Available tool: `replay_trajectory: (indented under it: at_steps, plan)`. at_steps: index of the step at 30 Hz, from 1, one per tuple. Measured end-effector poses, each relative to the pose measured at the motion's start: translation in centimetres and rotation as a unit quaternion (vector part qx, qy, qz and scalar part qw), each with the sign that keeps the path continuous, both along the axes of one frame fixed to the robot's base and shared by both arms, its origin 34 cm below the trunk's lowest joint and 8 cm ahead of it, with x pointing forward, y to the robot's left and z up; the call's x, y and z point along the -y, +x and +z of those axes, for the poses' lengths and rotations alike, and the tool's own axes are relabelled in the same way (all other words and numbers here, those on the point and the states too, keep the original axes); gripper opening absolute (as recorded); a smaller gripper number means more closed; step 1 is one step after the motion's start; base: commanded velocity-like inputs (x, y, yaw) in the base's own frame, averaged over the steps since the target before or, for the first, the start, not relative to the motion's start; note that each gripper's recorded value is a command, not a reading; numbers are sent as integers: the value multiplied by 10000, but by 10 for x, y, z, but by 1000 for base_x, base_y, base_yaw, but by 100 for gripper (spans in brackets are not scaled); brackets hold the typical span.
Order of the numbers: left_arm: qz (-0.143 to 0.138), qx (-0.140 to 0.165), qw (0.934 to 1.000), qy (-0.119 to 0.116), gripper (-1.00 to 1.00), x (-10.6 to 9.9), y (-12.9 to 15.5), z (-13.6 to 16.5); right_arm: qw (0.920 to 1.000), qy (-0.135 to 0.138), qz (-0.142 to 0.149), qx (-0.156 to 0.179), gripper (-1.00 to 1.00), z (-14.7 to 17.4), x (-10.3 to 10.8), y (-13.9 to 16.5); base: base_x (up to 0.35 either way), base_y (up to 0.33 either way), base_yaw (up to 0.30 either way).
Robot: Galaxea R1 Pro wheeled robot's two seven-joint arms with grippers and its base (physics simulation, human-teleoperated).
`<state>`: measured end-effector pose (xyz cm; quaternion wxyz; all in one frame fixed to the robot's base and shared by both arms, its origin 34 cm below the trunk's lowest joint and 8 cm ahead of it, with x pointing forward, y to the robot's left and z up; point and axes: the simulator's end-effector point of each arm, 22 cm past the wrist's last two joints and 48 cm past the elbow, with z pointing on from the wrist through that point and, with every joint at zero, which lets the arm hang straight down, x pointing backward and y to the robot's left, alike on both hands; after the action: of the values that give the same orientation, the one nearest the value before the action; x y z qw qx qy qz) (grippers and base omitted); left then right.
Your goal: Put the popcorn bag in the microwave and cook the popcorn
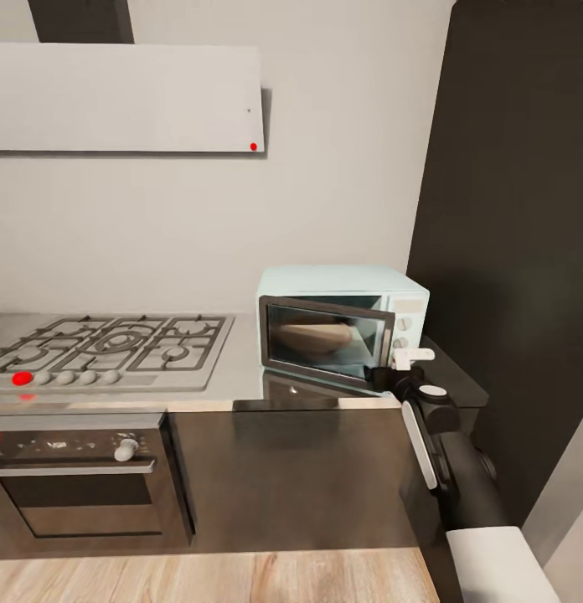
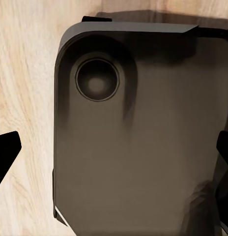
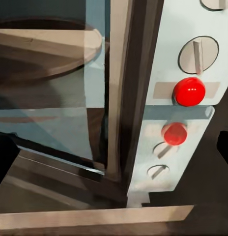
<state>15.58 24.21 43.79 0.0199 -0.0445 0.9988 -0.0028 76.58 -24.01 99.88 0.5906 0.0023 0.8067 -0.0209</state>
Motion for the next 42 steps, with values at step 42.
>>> replay_trajectory:
  at_steps: [42]
  plan:
    - [-12,4,10000,-13,100,1,0,0,9964,-23,-832,173,100,9,59,-3,-90,0,0]
